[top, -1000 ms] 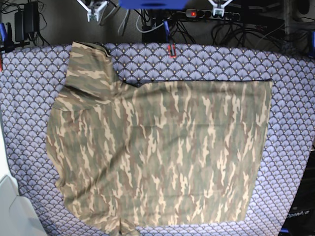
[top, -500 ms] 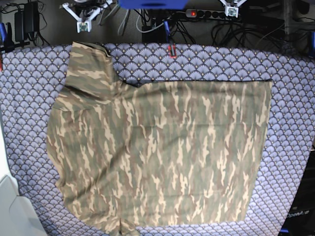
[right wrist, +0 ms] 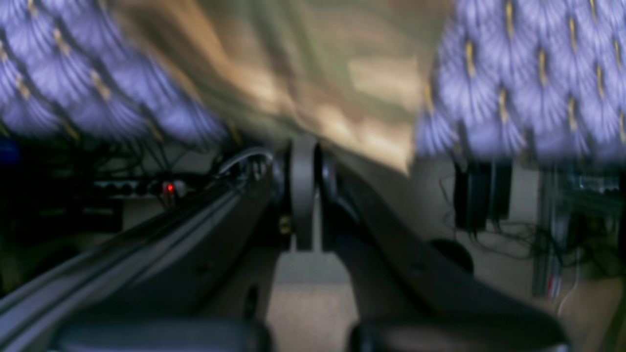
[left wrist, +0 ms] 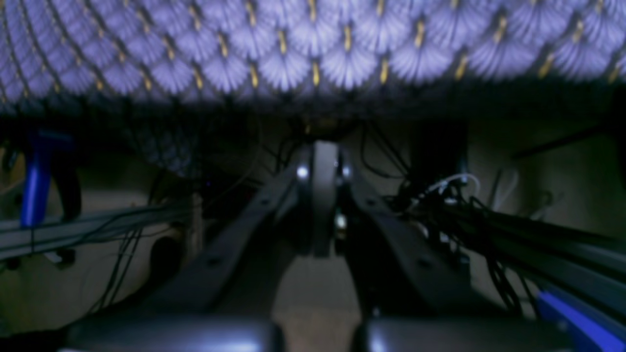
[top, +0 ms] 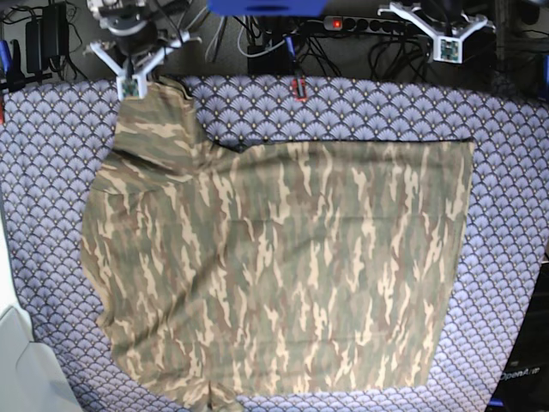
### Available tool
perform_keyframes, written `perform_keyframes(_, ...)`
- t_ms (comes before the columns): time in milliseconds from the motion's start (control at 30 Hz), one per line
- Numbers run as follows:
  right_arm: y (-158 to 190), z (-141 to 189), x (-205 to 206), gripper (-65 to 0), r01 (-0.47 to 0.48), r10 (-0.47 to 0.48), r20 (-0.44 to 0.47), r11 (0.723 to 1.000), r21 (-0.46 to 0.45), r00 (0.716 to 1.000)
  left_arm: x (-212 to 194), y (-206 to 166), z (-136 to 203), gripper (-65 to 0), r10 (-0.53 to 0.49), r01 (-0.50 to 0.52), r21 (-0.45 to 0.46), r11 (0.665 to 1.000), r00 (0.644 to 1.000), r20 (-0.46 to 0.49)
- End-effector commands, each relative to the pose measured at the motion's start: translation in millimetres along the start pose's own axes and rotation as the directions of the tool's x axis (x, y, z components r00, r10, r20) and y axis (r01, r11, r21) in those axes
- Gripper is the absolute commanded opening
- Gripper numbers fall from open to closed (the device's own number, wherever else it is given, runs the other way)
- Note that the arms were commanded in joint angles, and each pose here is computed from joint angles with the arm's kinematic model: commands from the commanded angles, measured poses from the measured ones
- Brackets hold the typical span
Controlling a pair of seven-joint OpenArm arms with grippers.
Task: Fold the T-shirt properly
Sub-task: 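Move the right gripper to the shirt's shoulder corner and grasp it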
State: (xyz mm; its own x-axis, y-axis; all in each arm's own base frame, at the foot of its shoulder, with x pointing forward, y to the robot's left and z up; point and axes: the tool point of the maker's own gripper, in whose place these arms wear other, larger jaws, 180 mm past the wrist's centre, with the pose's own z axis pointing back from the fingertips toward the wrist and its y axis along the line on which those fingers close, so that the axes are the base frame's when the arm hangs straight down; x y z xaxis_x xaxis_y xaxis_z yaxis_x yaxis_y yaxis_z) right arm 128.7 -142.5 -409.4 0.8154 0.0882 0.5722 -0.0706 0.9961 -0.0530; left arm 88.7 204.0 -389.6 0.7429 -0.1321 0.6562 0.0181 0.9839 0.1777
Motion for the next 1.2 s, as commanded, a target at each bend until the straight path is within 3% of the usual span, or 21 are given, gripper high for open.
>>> perform_keyframes(0,3,2,9,-63.2,-0.030,0.029,0.024,0.999,0.028,0.999,2,4,3,-64.5,-0.002,0.002,0.011,1.000,1.000,-0.012)
perform_keyframes(167,-7,-5,31,-51.1,-0.139,0.135,0.045,0.987,0.084,0.990,2,18,-5,-63.3,0.088,-0.086,0.030,0.996,0.994,-0.069)
perform_keyframes(333,-24,-4,46,-44.3,-0.263,0.252,0.095,0.956,0.131,0.963,3,37,-4,-48.7,0.222,-0.219,0.051,0.974,0.973,-0.064)
perform_keyframes(433,-52,-7,56,-44.0,-0.223,0.219,0.063,0.973,0.053,0.974,5,46,-3,-44.1,0.265,-0.262,0.060,0.963,0.963,-0.053)
perform_keyframes(600,-105,-15,57,-44.0,-0.119,0.115,-0.055,0.990,-0.074,0.992,11,50,-3,-44.2,0.281,-0.280,0.046,0.959,0.959,-0.040)
perform_keyframes(733,-135,-18,42,-44.0,-0.023,0.003,-0.141,0.990,-0.136,0.990,12,49,-3,-44.2,0.291,-0.290,0.042,0.956,0.956,-0.037)
perform_keyframes(933,-136,-30,7,-44.0,0.051,-0.080,-0.277,0.993,-0.111,0.958,12,50,-3,-44.2,0.292,-0.290,0.044,0.956,0.956,-0.036)
perform_keyframes(1167,-130,-31,6,-44.0,0.059,-0.085,-0.281,0.993,-0.102,0.956,12,50,-3,-44.2,0.291,-0.289,0.045,0.956,0.956,-0.035)
